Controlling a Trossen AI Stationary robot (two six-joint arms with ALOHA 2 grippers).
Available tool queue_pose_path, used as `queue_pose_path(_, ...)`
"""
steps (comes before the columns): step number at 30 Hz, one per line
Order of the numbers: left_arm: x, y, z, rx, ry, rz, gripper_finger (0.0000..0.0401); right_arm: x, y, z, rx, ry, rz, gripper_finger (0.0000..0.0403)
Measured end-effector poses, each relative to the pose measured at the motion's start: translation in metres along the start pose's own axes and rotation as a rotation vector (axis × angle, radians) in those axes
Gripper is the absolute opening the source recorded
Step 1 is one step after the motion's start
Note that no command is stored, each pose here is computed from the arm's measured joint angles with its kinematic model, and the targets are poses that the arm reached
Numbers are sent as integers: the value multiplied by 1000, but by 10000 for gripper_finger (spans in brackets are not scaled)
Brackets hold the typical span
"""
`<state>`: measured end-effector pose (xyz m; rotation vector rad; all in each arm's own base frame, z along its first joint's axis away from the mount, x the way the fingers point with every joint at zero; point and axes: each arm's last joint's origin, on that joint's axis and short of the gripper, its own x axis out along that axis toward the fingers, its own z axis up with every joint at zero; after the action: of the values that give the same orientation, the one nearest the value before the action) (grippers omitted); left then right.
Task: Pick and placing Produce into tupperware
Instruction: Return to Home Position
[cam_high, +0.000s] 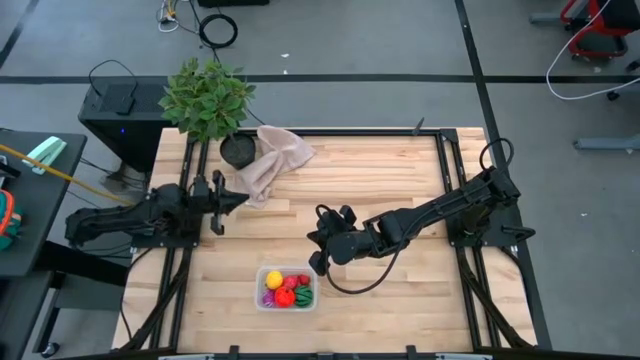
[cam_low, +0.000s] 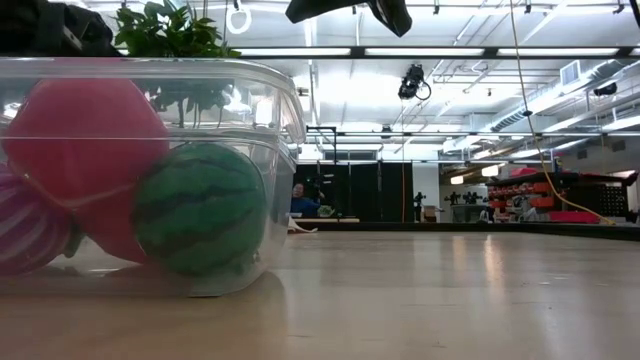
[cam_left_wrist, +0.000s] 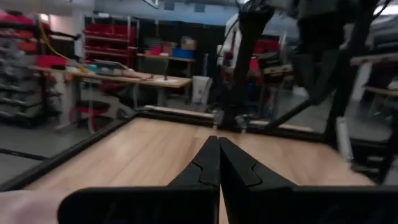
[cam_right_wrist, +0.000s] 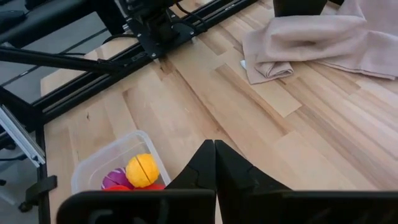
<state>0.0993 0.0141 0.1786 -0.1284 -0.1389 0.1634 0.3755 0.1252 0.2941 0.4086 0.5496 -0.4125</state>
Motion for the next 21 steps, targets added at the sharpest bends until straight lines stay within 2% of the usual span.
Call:
queue_pose_path(3, 0, 1, 3, 7, -37, 55, 3, 0, 0, 0, 2, 0, 0, 2)
queue_pose_path(10, -14, 1, 43, 40, -478, 181, 3, 0, 0, 0, 20, -1, -4, 2)
queue_pose_path(13, -22, 1, 55, 51, -617, 224, 3, 0, 0, 0, 17, 0, -5, 2)
queue_pose_path(16, -29, 1, 64, 66, -729, 239, 2, 1, -2, 1, 18, 0, -10, 3)
queue_pose_path(21, -35, 1, 70, 72, -811, 279, 2, 2, -3, 2, 19, 0, -13, 2)
